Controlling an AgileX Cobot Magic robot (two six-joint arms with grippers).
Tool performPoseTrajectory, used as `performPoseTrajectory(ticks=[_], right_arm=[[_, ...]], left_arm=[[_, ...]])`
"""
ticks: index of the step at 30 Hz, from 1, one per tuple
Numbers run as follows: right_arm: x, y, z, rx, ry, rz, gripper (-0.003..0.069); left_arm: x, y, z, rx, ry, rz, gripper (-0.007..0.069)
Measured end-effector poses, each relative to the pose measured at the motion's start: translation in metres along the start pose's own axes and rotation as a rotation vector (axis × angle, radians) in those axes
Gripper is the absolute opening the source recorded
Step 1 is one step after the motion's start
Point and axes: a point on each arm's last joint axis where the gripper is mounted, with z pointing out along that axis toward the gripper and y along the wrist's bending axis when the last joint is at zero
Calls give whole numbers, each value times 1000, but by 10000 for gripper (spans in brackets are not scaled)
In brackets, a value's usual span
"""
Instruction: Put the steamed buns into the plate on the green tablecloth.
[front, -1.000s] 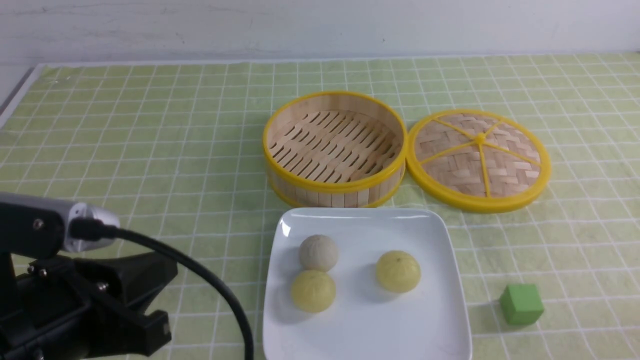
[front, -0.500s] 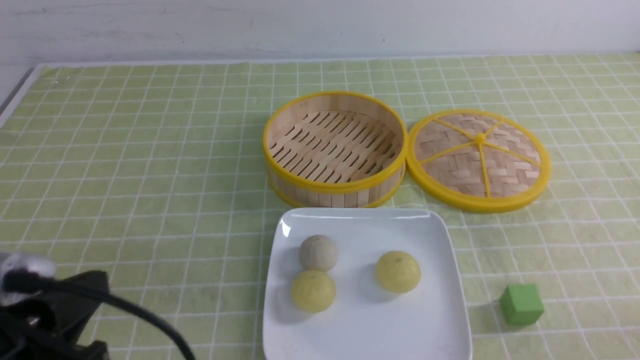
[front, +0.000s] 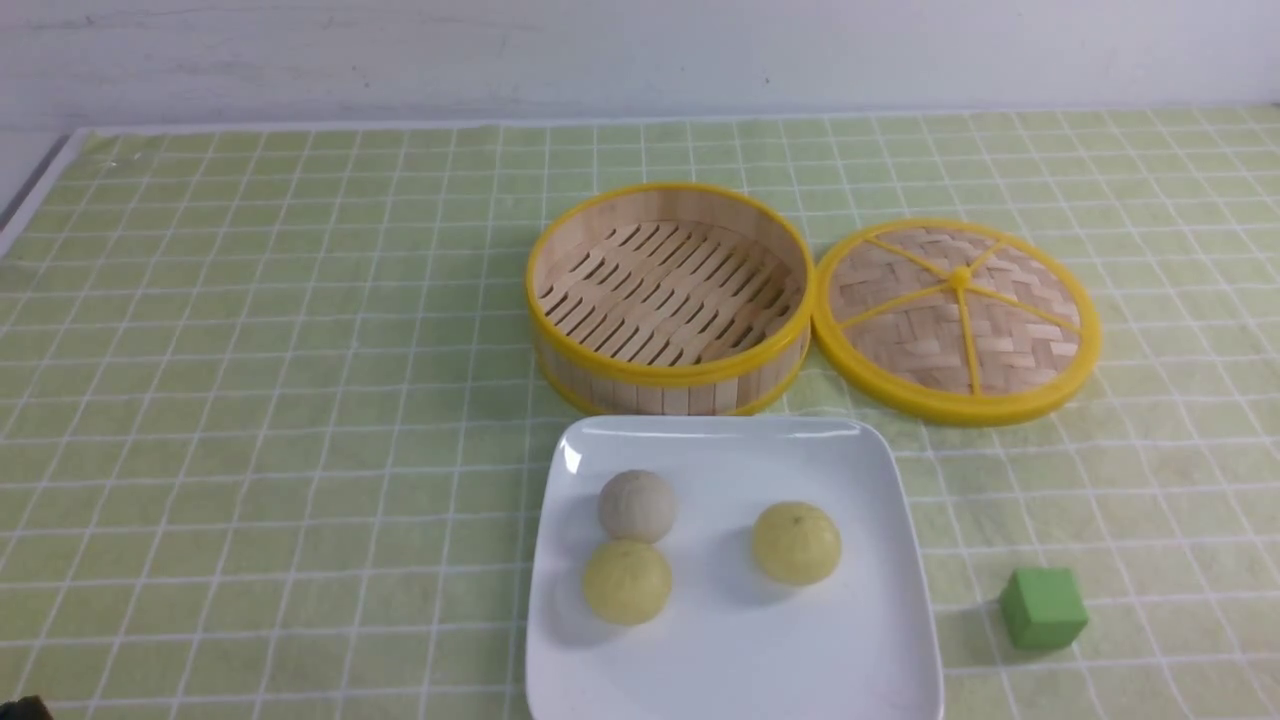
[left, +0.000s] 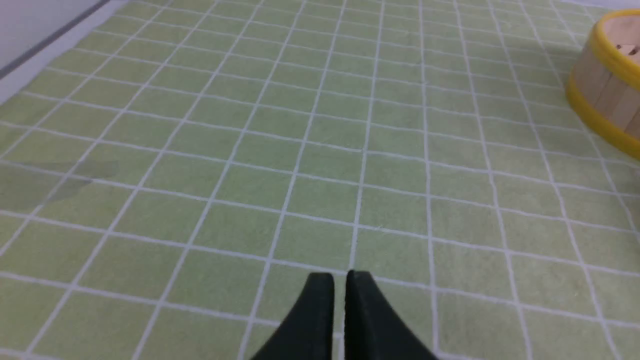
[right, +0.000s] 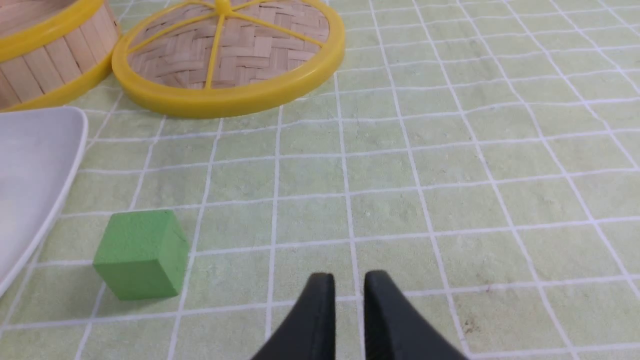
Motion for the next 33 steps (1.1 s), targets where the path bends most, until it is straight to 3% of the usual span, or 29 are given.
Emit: performPoseTrajectory(ticks=[33], right_arm=[[0,0,0,0,0,0,160]], left_arm=[[1,0,0,8,8,25,90]])
